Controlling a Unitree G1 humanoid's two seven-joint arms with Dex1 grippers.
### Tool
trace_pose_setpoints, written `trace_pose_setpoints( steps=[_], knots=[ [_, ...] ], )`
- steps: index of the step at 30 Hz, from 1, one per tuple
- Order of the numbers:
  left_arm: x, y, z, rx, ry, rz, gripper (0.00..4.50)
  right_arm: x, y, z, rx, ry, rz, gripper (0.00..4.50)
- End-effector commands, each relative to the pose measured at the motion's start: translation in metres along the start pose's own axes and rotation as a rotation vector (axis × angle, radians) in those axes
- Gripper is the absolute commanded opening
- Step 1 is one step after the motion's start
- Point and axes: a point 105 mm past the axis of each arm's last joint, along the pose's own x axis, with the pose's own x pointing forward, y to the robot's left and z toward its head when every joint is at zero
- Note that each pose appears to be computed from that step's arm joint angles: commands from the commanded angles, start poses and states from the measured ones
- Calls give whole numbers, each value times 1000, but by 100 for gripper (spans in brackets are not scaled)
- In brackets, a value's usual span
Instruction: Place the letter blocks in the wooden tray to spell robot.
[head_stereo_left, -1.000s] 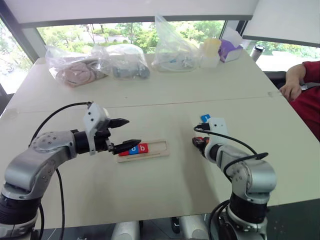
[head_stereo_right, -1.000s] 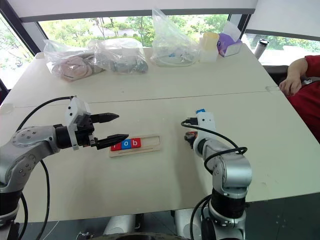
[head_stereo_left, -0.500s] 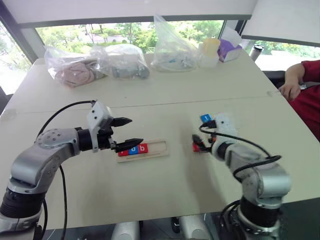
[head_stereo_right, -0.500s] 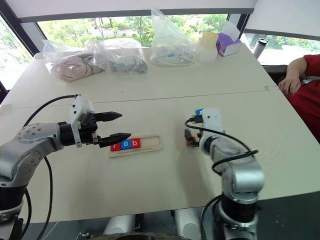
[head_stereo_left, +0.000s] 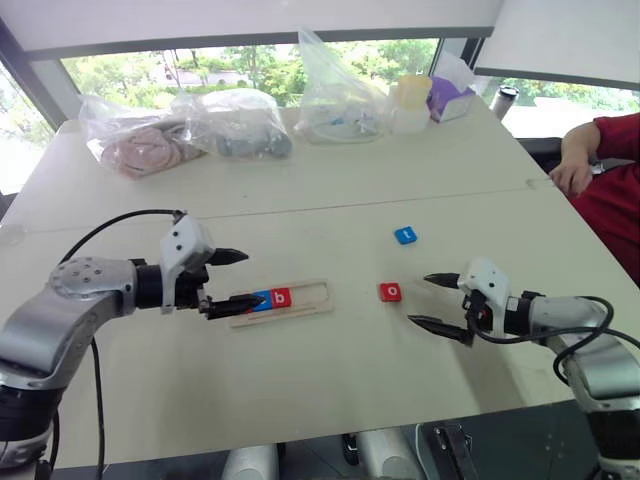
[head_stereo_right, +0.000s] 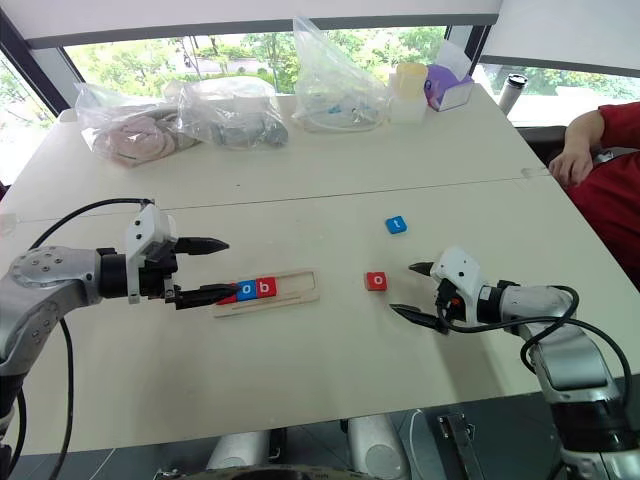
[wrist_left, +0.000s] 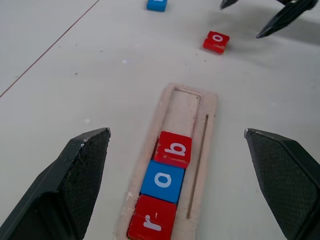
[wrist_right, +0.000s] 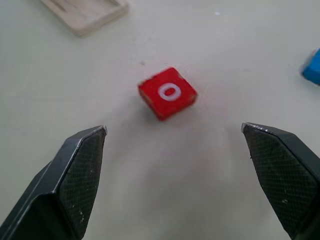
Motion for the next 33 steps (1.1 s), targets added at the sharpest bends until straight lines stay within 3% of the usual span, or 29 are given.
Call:
trace_pose_setpoints(
  steps=[1,11,14,18,19,25,33],
  knots=[
    [-7,2,3,32,12,2,450,4,-8,7,-93,-34,38,446],
    [-11,3,-3,36,41,11,450,40,-10,12,-114,-86,172,446],
    [-13,5,-5,33,48,22,450,45,-9,10,-96,-98,185,363],
    [-16,6,-8,33,56,39,450,46,-11,2,-96,-78,191,151],
    [-16,5,-7,33,55,40,450,45,-12,3,-98,-80,191,116],
    [-20,6,-10,31,62,56,450,45,-11,40,-118,-149,187,116],
    [-32,10,-22,55,146,84,450,106,50,136,-307,-226,403,116]
  ],
)
